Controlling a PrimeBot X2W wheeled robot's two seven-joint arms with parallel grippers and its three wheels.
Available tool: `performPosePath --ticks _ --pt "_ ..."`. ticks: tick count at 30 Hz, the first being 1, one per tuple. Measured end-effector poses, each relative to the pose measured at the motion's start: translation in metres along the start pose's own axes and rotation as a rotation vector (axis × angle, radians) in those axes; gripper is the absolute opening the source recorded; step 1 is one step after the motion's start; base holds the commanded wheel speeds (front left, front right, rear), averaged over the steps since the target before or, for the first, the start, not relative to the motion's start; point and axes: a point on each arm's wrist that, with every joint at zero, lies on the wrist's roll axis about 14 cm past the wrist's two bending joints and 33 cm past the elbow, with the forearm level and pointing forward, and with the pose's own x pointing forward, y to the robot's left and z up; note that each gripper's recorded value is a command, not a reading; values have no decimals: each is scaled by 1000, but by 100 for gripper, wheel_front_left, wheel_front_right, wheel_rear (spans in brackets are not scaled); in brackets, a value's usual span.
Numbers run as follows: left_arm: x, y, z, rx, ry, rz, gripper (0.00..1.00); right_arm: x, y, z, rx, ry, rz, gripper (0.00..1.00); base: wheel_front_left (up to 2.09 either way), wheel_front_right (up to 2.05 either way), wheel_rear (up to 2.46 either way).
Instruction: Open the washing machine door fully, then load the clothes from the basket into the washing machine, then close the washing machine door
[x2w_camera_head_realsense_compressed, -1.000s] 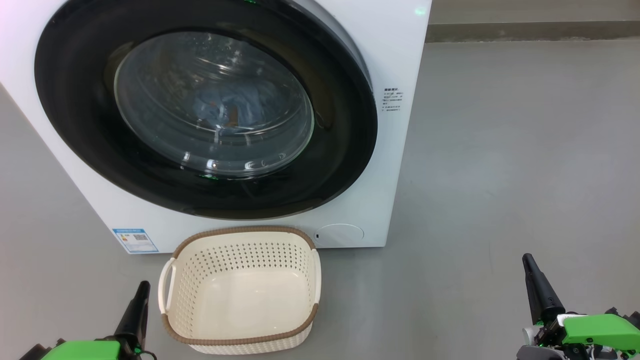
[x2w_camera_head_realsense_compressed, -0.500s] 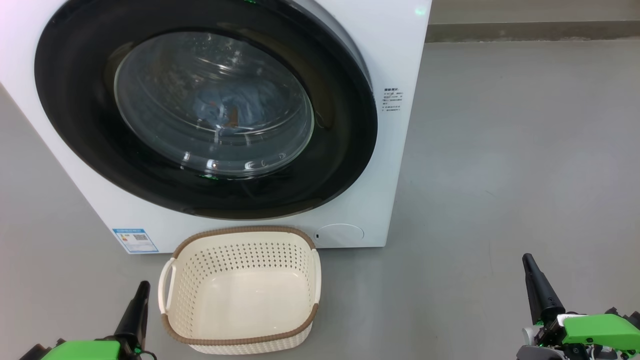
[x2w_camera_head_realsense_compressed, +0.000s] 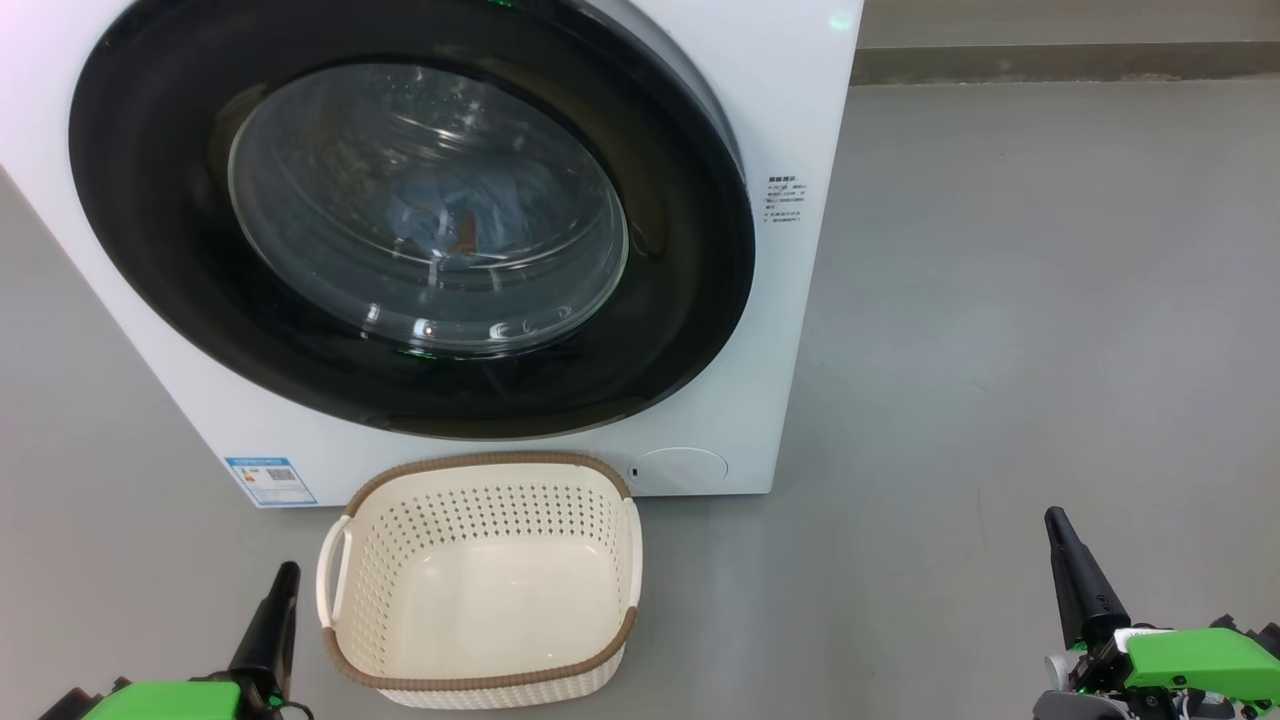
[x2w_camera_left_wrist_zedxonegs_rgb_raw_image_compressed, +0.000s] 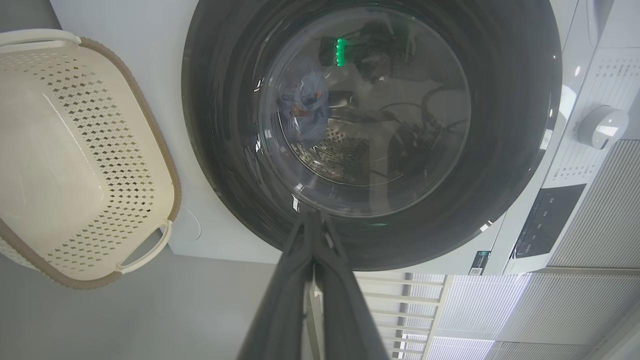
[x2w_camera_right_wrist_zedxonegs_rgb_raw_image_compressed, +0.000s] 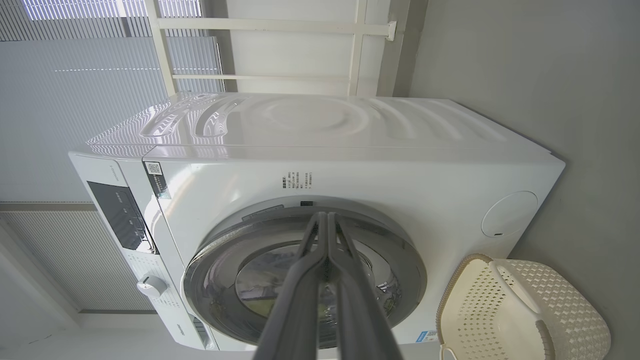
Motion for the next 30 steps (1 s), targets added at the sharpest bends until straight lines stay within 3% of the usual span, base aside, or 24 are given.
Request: performPosePath --ticks 30 --pt "0 0 0 0 0 0 0 0 0 0 0 0 0 0 0 0 0"
